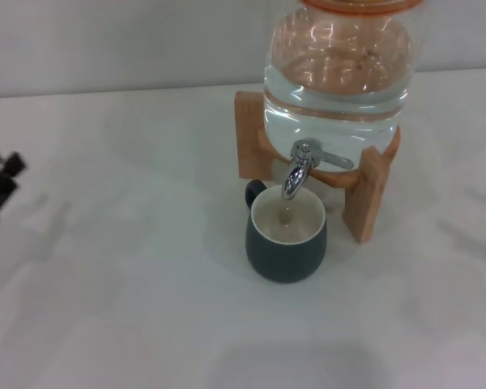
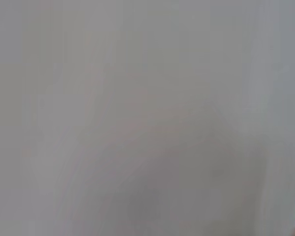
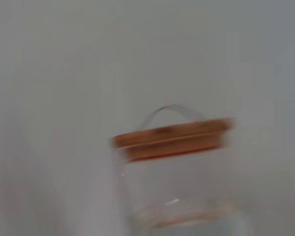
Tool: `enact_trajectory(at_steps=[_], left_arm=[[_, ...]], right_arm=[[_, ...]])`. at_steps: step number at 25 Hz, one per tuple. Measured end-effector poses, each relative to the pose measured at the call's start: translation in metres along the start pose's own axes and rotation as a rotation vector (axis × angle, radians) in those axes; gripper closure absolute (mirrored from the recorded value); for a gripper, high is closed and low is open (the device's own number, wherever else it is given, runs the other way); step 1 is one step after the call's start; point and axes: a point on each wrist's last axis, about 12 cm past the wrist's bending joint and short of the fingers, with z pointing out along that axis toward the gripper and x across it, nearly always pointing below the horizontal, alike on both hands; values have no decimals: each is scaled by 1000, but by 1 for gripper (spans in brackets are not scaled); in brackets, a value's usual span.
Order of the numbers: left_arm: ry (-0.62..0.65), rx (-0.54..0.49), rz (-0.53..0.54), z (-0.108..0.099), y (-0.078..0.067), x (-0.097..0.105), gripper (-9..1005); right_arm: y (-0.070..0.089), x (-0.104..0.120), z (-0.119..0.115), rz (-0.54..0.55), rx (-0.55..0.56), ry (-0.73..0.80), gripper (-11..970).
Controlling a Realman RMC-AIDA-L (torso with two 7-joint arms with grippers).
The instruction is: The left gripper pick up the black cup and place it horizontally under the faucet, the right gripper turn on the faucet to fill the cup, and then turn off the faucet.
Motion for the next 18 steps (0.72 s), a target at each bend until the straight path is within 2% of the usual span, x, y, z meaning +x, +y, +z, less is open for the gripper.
enact_trajectory(at_steps=[5,10,15,18], left_arm=[[-78,-75,-19,-21,13,-9,576],[-109,-103,-28,-33,16,-9,576],[-107,-111,-43,-36,15,-5,577],[-106,-112,-51,-37,14,-3,577]], right_arm=[[11,-3,35,-4,-161,85,105],[16,2,50,5,-208,119,105],[19,5,69,12,-232,165,104],[22,6,90,3,-251,210,104]])
